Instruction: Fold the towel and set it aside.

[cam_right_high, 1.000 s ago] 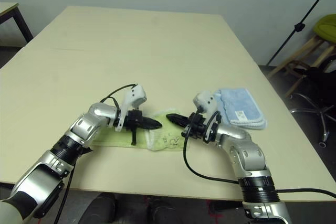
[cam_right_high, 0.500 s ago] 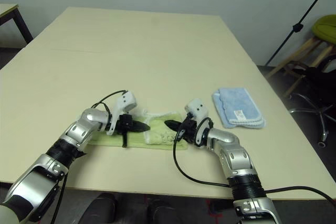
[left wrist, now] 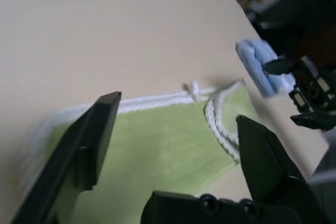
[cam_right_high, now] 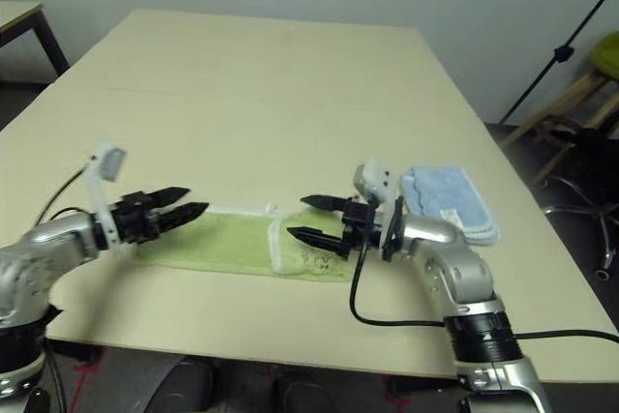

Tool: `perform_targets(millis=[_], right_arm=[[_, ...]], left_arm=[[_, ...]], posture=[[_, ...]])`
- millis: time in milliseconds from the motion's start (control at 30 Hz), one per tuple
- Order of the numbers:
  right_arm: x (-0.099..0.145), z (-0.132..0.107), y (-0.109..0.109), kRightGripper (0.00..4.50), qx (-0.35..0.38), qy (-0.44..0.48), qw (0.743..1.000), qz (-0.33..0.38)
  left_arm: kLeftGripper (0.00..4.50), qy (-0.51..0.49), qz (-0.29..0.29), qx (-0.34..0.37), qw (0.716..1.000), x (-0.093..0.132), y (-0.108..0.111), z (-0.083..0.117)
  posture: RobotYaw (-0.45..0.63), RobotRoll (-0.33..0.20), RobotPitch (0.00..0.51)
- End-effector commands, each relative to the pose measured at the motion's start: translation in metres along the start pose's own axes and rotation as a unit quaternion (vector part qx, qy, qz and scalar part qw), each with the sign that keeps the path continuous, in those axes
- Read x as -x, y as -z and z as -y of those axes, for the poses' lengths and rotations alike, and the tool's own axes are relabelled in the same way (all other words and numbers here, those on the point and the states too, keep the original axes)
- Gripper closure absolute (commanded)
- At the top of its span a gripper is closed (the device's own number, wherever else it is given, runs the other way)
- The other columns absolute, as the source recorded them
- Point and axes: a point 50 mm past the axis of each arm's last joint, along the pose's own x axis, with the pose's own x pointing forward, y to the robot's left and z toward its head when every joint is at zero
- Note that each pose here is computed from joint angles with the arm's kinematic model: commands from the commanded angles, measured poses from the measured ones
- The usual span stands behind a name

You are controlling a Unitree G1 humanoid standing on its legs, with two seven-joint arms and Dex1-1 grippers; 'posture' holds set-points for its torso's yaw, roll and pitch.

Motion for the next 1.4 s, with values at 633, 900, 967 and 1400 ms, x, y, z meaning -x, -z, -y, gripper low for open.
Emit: perform_targets(millis=[633, 900, 967, 1400], right_arm=[[0.05, 0.007, -0.019, 0.0, 0.072, -0.068, 0.994, -0.056], [0.065, -0.006, -0.017, 0.0, 0.047, -0.085, 0.993, -0.072], [0.069, -0.009, -0.016, 0.0, 0.042, -0.085, 0.992, -0.082], [0.071, -0.017, -0.014, 0.0, 0.033, -0.082, 0.992, -0.092]], left_arm=[[0.03, -0.109, -0.035, 0.28, 0.953, 0.007, 0.071, 0.011], [0.03, -0.132, -0.067, 0.357, 0.922, -0.005, 0.074, 0.014], [0.03, -0.135, -0.069, 0.376, 0.914, -0.01, 0.075, 0.014], [1.62, -0.141, -0.044, 0.401, 0.904, -0.027, 0.071, 0.008]], posture=[[0.25, 0.0, 0.121], [0.21, 0.0, 0.129], [0.21, 0.0, 0.129], [0.2, 0.0, 0.114]])
